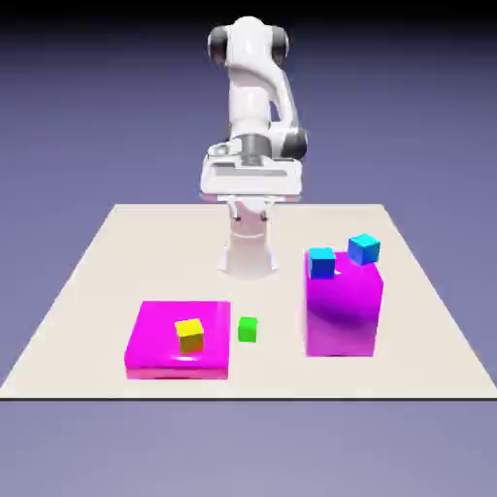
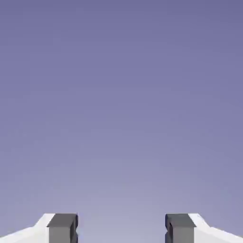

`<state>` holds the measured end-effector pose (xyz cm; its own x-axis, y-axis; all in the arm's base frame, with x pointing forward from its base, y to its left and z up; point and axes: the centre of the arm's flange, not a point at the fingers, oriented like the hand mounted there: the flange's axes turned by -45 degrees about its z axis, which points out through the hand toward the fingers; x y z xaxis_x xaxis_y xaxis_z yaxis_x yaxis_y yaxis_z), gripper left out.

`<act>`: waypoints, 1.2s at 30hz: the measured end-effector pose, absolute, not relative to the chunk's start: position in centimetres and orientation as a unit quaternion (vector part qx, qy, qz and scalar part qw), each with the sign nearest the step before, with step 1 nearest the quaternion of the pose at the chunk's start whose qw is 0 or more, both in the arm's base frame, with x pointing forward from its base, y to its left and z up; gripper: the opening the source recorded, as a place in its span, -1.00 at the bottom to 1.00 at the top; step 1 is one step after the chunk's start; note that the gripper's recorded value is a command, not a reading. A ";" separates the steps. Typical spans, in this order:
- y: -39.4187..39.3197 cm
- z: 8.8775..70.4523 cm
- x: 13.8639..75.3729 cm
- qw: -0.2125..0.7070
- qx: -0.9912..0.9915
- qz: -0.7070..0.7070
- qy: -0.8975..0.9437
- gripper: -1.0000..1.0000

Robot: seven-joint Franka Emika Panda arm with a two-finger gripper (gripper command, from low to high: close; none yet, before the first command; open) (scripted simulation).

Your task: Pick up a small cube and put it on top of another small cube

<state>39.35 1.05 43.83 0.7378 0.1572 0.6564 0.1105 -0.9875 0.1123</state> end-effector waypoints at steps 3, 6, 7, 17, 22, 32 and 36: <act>2.2 38.7 39.9 0.087 0.942 0.265 0.186 0.00; 3.0 33.5 39.7 0.122 0.931 0.169 0.299 0.00; 3.3 31.8 39.4 0.129 0.923 0.137 0.336 0.00; 4.9 18.2 34.2 0.113 0.738 -0.127 0.653 0.00; 4.3 15.8 34.5 0.113 0.739 -0.127 0.652 0.00; 3.4 12.2 34.2 0.113 0.738 -0.127 0.652 -1.00; 4.1 15.0 34.5 0.113 0.739 -0.127 0.652 -1.00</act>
